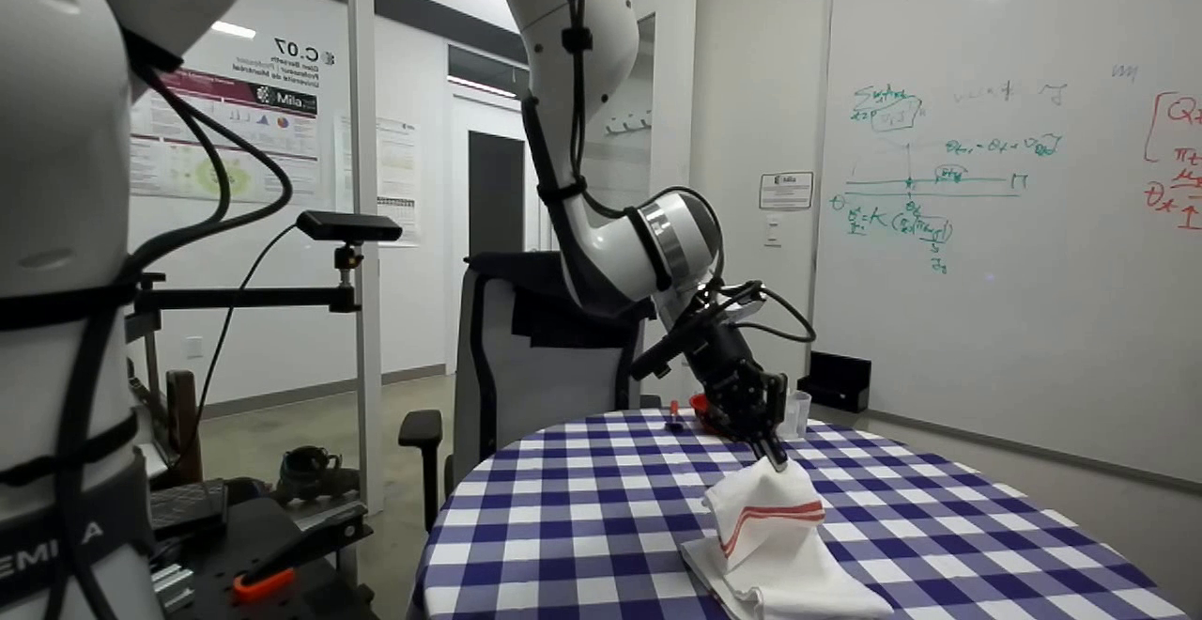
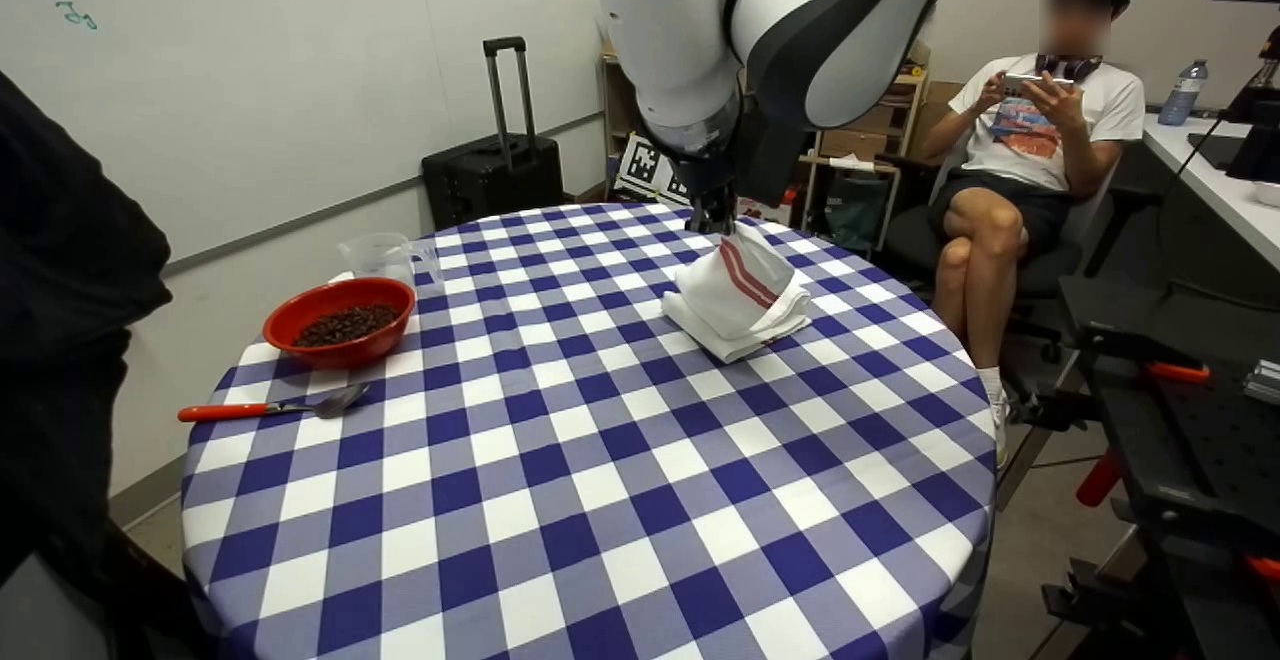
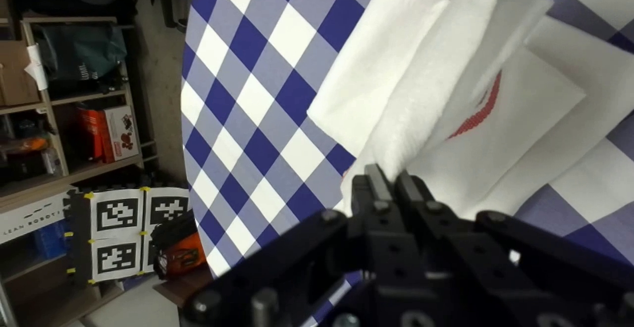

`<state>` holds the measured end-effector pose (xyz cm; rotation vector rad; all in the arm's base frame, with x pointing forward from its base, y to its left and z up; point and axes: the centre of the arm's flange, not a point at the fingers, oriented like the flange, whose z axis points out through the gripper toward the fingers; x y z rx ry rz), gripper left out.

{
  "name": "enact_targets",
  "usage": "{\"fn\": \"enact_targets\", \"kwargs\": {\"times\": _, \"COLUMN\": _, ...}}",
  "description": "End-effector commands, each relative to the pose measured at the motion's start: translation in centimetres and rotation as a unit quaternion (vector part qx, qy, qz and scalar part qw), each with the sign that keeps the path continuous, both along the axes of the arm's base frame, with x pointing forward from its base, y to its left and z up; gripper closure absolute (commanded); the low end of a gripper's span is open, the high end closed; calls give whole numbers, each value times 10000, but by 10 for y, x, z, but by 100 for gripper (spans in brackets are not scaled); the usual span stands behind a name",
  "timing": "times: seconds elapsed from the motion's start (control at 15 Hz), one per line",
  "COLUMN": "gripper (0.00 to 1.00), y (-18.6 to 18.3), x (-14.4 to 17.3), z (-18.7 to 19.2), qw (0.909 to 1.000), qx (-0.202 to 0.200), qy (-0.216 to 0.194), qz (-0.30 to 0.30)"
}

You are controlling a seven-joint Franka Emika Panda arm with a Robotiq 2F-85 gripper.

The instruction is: Fold the towel on the table.

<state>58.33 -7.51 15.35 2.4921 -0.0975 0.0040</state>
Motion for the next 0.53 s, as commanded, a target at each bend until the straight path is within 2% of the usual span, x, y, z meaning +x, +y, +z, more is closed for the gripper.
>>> {"fn": "enact_targets", "kwargs": {"times": 0.0, "gripper": 99, "y": -8, "x": 11, "z": -8, "qw": 9998, "qx": -109, "qy": -168, "qz": -76}}
{"fn": "enact_targets", "kwargs": {"times": 0.47, "gripper": 99, "y": -16, "x": -1, "z": -19, "qw": 9979, "qx": -57, "qy": -194, "qz": -614}}
